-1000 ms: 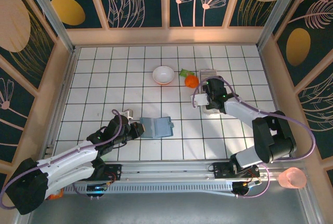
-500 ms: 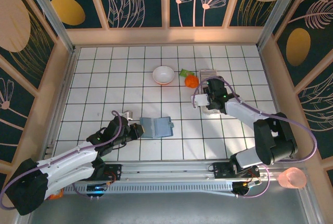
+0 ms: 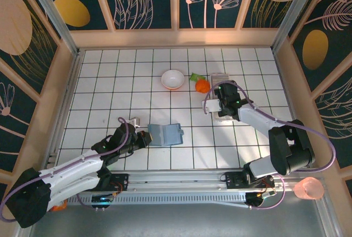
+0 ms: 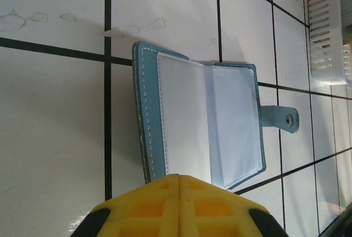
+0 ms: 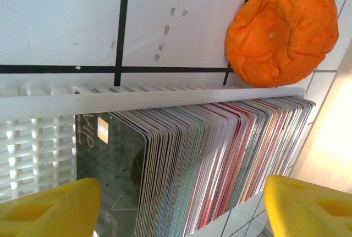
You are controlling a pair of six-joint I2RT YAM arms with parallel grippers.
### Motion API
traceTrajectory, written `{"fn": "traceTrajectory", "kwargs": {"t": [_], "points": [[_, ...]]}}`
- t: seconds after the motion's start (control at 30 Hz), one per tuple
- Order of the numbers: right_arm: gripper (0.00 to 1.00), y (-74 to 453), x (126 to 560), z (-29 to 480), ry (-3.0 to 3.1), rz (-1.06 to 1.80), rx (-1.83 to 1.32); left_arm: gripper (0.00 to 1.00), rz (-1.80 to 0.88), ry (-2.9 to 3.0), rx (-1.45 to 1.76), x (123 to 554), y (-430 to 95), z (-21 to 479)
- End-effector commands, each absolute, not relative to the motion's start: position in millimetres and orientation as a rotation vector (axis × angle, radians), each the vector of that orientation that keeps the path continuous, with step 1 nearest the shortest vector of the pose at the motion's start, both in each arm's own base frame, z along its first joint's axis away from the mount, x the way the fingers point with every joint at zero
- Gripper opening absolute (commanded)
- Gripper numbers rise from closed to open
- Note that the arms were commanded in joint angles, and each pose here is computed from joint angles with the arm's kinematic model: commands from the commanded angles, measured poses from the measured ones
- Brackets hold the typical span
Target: Put the credit cards into the card holder
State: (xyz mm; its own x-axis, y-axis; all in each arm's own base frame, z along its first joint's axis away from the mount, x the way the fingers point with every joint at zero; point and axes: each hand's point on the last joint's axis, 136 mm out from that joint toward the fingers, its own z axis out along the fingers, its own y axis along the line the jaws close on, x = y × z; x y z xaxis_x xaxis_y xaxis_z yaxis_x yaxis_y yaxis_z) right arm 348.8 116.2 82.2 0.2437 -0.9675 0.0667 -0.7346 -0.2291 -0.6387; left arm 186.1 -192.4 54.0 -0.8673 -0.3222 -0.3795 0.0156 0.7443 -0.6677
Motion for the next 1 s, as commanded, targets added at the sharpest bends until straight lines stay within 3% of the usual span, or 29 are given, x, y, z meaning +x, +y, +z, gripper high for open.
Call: {"fn": "traceTrajectory", "kwargs": {"t": [0.0, 0.5, 0.73, 0.97], "points": [[0.79, 114.7, 349.6, 76.7, 1.538, -0.665, -2.073, 0.07, -0.953, 2.453, -0.234, 186.8, -192.2, 55.6], [0.77, 116.9, 359.0, 79.8, 1.538, -0.690, -2.062, 0.07, -0.955, 2.451, -0.229, 187.7, -193.4, 57.0], [0.67, 115.9, 357.1, 87.3, 1.531, -0.700, -2.053, 0.06, -0.956, 2.457, -0.228, 187.3, -194.0, 55.4], [0.50, 115.8, 354.5, 88.8, 1.532, -0.700, -2.051, 0.05, -0.963, 2.462, -0.231, 185.8, -194.1, 54.8]]}}
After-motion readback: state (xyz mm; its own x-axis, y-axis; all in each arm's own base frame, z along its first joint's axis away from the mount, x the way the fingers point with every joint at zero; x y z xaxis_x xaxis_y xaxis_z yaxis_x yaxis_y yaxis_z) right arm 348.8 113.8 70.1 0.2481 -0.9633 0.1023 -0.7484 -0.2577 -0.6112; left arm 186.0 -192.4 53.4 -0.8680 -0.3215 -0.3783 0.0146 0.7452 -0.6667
